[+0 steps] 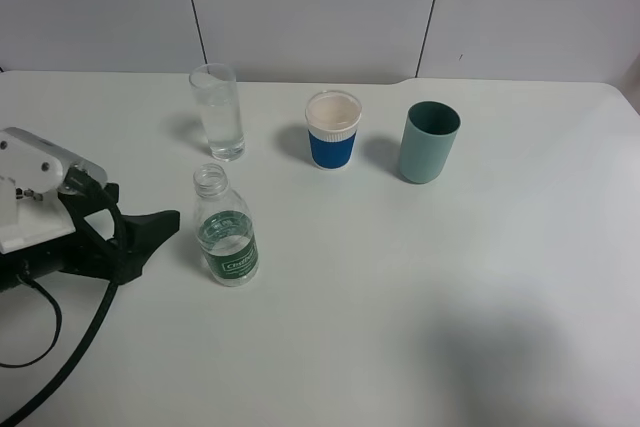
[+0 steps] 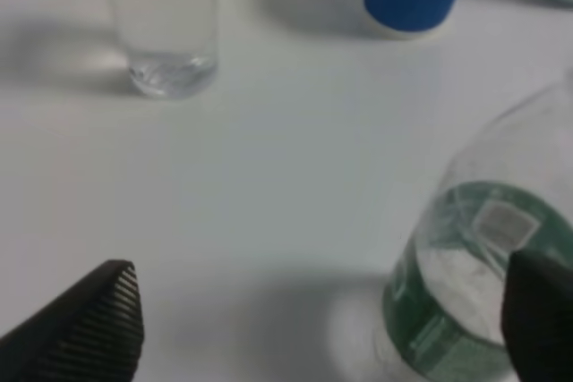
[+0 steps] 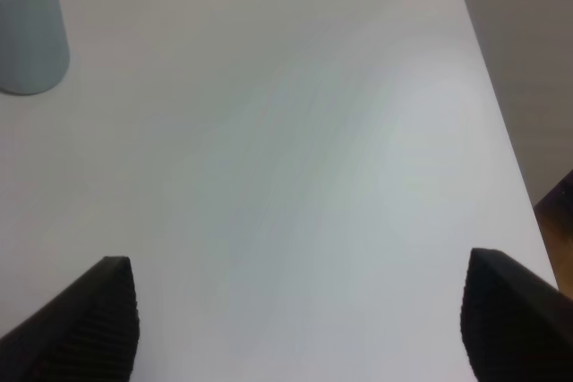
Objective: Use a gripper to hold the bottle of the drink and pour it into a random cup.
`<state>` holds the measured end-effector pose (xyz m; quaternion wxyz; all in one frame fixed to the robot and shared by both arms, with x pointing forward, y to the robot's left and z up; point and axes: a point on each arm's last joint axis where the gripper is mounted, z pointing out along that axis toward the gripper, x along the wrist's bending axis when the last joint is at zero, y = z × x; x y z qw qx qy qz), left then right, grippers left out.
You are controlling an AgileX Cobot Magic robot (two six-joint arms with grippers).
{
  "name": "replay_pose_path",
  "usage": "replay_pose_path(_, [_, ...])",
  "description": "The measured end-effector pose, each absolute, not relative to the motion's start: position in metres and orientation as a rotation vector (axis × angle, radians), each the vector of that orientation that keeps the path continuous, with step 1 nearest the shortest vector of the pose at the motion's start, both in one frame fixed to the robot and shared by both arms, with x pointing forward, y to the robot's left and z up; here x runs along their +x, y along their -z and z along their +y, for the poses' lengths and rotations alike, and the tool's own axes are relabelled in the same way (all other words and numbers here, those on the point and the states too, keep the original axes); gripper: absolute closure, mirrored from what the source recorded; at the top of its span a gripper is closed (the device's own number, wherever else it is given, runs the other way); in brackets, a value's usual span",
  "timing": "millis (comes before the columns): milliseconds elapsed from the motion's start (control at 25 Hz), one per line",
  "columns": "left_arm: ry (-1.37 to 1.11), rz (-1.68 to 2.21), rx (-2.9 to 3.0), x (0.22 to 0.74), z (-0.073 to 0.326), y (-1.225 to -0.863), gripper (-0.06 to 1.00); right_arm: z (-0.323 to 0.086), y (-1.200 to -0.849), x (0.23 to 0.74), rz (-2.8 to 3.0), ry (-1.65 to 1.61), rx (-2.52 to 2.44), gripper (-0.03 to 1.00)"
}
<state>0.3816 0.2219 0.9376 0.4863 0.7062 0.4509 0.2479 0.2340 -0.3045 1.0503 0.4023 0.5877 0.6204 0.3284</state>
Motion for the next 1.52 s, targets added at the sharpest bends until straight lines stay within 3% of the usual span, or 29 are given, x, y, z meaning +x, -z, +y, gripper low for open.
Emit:
replay_pose_path(120, [-0.62, 1.093, 1.673, 0.38, 0.224, -0.945, 0.12, -0.305, -1.05, 0.234, 1.568, -0.83, 1.485, 0.23])
replay_pose_path(240, [-0.64, 1.089, 1.604, 0.378, 0.227, -0.954, 0.01, -0.305, -1.05, 0.234, 1.568, -0.83, 1.485, 0.23])
replay_pose_path(360, [-0.658, 1.091, 1.53, 0.375, 0.23, -0.963, -0.04, -0.305, -1.05, 0.234, 1.568, -0.83, 1.485, 0.23])
replay_pose_path(760, [-0.706, 1.032, 1.348, 0.372, 0.235, -0.997, -0.05, -0.305, -1.05, 0.234, 1.568, -0.83, 1.485, 0.23])
replay_pose_path(1240, [-0.828, 0.876, 1.416, 0.397, 0.219, -1.092, -0.05, -0.305, -1.05, 0.234, 1.568, -0.83, 1.485, 0.23])
replay_pose_path(1520, [-0.811, 0.917, 1.579, 0.382, 0.226, -1.135, -0.05, -0.305, -1.05, 0.234, 1.568, -0.83, 1.485, 0.23])
